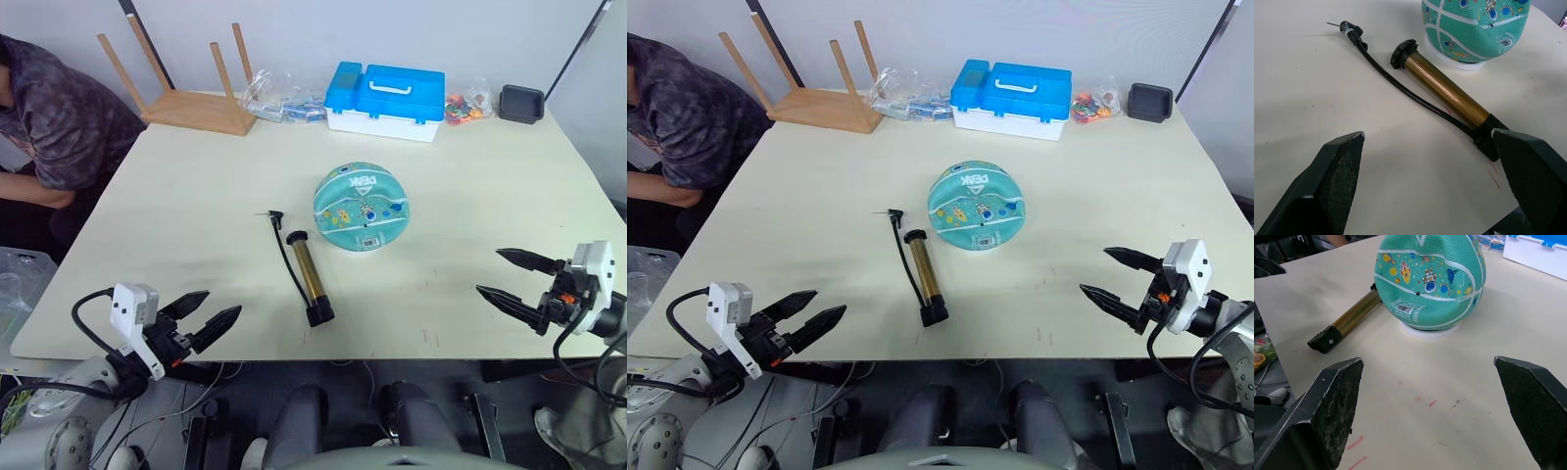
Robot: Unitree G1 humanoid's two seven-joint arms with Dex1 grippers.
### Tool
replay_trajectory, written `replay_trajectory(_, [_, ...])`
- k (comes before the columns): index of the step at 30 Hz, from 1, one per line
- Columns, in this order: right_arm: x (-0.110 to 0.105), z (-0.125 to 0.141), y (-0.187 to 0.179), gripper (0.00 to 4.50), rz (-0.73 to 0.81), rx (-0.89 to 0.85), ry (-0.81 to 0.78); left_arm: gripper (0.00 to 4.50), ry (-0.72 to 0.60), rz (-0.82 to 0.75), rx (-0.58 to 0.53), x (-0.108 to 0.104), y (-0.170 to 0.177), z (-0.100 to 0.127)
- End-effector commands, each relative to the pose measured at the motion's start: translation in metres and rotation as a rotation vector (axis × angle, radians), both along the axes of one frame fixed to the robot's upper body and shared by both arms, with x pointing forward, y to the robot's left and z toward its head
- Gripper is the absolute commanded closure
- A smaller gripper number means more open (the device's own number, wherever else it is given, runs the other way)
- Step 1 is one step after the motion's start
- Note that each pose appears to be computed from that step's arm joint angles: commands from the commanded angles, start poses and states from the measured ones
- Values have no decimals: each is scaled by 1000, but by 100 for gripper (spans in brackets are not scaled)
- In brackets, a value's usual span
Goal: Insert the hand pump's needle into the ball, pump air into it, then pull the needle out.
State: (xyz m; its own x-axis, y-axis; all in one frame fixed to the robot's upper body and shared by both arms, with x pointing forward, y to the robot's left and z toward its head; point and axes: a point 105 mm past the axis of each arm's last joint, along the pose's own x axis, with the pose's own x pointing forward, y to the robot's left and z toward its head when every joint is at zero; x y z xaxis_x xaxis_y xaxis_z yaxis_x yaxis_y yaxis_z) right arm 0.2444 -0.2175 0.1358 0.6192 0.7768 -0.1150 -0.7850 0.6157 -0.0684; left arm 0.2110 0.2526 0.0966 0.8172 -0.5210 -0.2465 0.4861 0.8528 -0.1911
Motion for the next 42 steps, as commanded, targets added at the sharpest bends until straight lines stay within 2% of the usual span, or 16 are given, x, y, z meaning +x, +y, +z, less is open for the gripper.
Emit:
replay_trajectory(1, [0, 19, 3, 0, 18, 16, -72, 6, -39, -1, 33, 4, 2, 12])
replay_trajectory(4, [-3, 31, 16, 0, 99, 20, -132, 6, -78, 43, 68, 19, 2, 22])
replay_trajectory(9, [-14, 44, 35, 0, 222, 29, -144, 6, -79, 102, 110, 38, -8, 32])
replay_trajectory(13, [-21, 56, 43, 0, 297, 27, -146, 6, 50, 257, 206, 68, -16, 30])
replay_trajectory(14, [-22, 58, 44, 0, 303, 25, -144, 6, 67, 287, 197, 74, -19, 30])
replay_trajectory(18, [-21, 62, 46, 0, 303, 18, -138, 6, 151, 401, 189, 93, -25, 28])
replay_trajectory(26, [-24, 60, 34, 0, 257, 1, -122, 6, 293, 488, 219, 121, -40, 14])
replay_trajectory(32, [-31, 50, 20, 0, 216, -7, -106, 6, 327, 480, 223, 130, -60, -4])
replay_trajectory(37, [-39, 34, 0, 0, 152, -18, -70, 6, 329, 456, 236, 140, -75, -12])
replay_trajectory(42, [-42, 27, -3, 0, 135, -14, -65, 6, 321, 442, 240, 153, -86, -17])
